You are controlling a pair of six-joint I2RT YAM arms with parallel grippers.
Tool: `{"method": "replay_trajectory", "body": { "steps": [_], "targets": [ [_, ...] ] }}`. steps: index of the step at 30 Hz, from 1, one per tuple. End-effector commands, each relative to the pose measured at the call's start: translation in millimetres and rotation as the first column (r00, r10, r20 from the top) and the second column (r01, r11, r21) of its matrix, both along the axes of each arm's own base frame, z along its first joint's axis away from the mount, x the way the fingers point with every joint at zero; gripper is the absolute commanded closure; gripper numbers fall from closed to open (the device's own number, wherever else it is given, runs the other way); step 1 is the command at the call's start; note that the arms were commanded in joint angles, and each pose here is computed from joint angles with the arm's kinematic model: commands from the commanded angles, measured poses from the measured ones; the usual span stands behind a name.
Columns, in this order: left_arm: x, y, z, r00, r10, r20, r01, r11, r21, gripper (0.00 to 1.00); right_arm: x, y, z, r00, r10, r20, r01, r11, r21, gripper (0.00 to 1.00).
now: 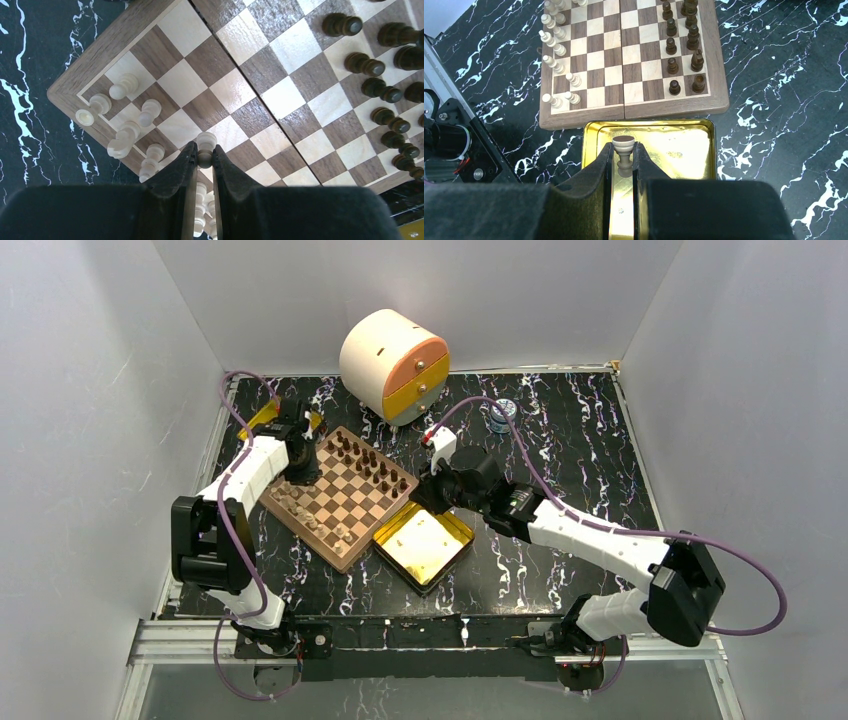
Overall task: Set up the chess pieces on the board
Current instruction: Place the chess piece on the chessboard.
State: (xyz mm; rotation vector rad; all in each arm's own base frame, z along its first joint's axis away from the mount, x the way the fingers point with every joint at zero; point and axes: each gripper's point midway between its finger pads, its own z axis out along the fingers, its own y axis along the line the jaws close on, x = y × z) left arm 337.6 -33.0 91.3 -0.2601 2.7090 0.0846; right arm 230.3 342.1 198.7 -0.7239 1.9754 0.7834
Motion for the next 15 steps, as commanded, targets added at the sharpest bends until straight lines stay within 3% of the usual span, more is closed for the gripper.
{"method": "replay_trajectory", "body": {
  "steps": [1,15],
  "targets": [
    [-8.2,9.0,-0.4,1.000,-0.008,-0.016,0.008,1.000,0.027,0.98,9.0,9.1,24.4,0.998,0.002,0.055,-0.005,0.998,0.057,0.91],
    [-18.3,25.7,-13.1,0.999,0.011,-0.050,-0.009,0.999,0.038,0.98,9.6,12.6,24.6,0.999,0.008,0.050,-0.011,0.998,0.056,0.91]
  ]
}}
